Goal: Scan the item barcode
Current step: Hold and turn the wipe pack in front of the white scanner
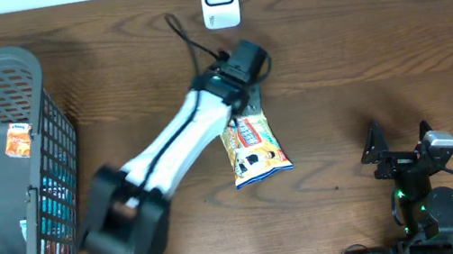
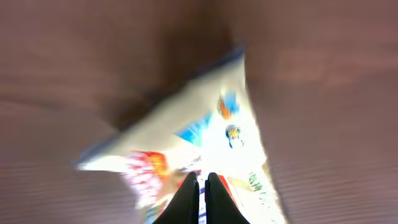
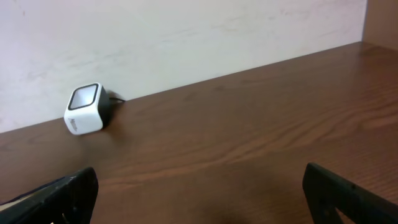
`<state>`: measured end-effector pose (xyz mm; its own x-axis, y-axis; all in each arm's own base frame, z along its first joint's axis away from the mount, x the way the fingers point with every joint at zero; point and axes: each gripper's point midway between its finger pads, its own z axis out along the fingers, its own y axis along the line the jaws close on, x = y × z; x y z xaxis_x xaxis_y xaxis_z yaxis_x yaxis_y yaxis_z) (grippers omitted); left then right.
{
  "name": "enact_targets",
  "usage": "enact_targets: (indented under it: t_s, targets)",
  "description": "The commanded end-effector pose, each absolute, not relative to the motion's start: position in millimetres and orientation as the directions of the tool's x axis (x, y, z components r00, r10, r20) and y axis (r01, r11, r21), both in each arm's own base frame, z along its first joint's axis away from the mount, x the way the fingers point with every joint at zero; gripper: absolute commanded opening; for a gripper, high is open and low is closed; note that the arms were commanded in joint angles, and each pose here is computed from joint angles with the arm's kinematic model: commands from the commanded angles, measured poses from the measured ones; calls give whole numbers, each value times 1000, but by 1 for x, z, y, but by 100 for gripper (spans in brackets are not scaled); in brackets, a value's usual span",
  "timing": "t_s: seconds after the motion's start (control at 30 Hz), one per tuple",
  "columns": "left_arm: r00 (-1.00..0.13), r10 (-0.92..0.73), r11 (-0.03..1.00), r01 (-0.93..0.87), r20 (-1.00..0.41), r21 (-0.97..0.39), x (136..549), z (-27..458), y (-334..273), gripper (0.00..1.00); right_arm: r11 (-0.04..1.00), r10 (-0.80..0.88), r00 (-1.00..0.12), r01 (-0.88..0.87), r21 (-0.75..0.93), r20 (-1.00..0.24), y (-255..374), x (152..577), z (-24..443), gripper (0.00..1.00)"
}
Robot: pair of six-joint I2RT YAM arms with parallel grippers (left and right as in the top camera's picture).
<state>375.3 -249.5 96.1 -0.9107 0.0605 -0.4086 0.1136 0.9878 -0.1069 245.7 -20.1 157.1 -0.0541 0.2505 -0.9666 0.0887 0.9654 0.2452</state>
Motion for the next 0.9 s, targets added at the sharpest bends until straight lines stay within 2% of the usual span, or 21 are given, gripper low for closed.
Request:
enact_targets:
  t_s: [0.0,0.2,0.43,0.57,0.7,0.77,0.87]
  targets:
    - [-858,-16,997,23,-514,-69,397,131,-225,8,963,261,-53,84,256,-964,-19,246,157,99]
    - [-901,-97,995,-78,-422,-62,395,86,-210,7,963,261,-53,85,256,-964,-19,246,157,99]
    - [-971,-68,992,-41,-229,-120,380,5,-235,8,963,261,-53,85,256,-964,-19,246,157,99]
    - [-981,-52,997,-39,-185,-71,375,-23,-229,8,963,261,-54,85,256,-964,-19,246,157,99]
    - [-965,49,999,43,-259,28,395,-4,-210,8,963,261,-53,85,256,-964,-19,246,157,99]
    - [-949,50,997,28,-313,73,412,25,-197,8,963,261,-53,84,256,-964,-19,246,157,99]
    - [-932,6,998,-14,-363,53,430,75,-185,8,963,261,-53,85,256,-964,-19,246,157,99]
